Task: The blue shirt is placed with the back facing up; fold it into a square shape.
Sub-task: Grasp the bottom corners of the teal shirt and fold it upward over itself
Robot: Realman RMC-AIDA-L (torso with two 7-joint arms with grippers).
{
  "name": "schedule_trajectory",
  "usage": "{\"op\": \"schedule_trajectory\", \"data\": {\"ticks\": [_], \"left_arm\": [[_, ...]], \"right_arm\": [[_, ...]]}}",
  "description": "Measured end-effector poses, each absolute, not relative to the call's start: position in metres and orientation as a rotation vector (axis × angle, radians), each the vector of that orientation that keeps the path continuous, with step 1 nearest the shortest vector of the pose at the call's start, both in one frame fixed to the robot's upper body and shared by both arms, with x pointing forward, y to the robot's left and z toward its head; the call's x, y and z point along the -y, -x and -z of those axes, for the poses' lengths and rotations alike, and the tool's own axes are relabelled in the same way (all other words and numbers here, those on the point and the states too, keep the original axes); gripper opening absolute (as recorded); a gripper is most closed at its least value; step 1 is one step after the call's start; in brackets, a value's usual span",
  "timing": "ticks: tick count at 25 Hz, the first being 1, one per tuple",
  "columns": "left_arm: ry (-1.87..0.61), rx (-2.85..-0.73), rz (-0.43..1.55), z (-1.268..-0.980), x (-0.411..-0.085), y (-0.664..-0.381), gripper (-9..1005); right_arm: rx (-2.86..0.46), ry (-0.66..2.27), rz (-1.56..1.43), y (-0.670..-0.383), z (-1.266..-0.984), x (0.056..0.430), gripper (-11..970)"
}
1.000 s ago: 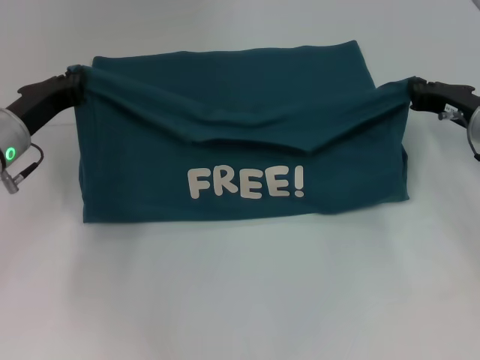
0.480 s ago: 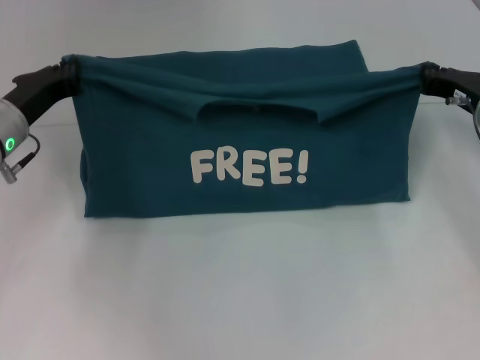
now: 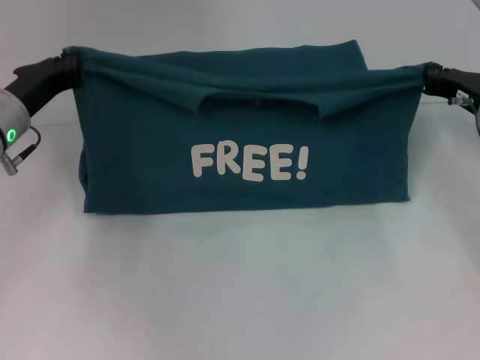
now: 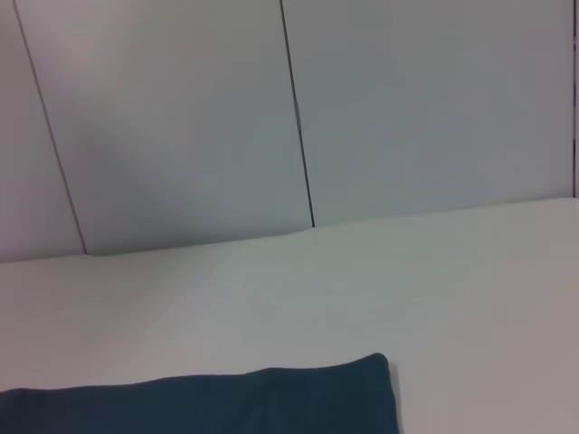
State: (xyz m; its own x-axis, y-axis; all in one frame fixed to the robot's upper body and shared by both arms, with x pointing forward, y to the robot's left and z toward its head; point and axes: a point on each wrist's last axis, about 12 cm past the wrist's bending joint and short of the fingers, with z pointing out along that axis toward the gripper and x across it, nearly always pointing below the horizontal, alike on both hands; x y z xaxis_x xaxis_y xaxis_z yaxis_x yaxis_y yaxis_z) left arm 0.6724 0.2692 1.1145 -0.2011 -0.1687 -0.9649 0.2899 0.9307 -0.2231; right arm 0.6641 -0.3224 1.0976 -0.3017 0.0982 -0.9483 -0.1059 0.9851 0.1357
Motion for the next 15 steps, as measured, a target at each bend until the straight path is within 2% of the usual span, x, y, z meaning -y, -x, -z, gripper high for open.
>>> {"op": "schedule_trajectory", "data": {"ticks": [15], "left_arm": [[-0.08,-1.761,0.416,-1.103,-0.264,-0.667,15]], "right_arm": [[-1.906,0.01,-0.183,-0.659,-1.083,0.312,91]]}}
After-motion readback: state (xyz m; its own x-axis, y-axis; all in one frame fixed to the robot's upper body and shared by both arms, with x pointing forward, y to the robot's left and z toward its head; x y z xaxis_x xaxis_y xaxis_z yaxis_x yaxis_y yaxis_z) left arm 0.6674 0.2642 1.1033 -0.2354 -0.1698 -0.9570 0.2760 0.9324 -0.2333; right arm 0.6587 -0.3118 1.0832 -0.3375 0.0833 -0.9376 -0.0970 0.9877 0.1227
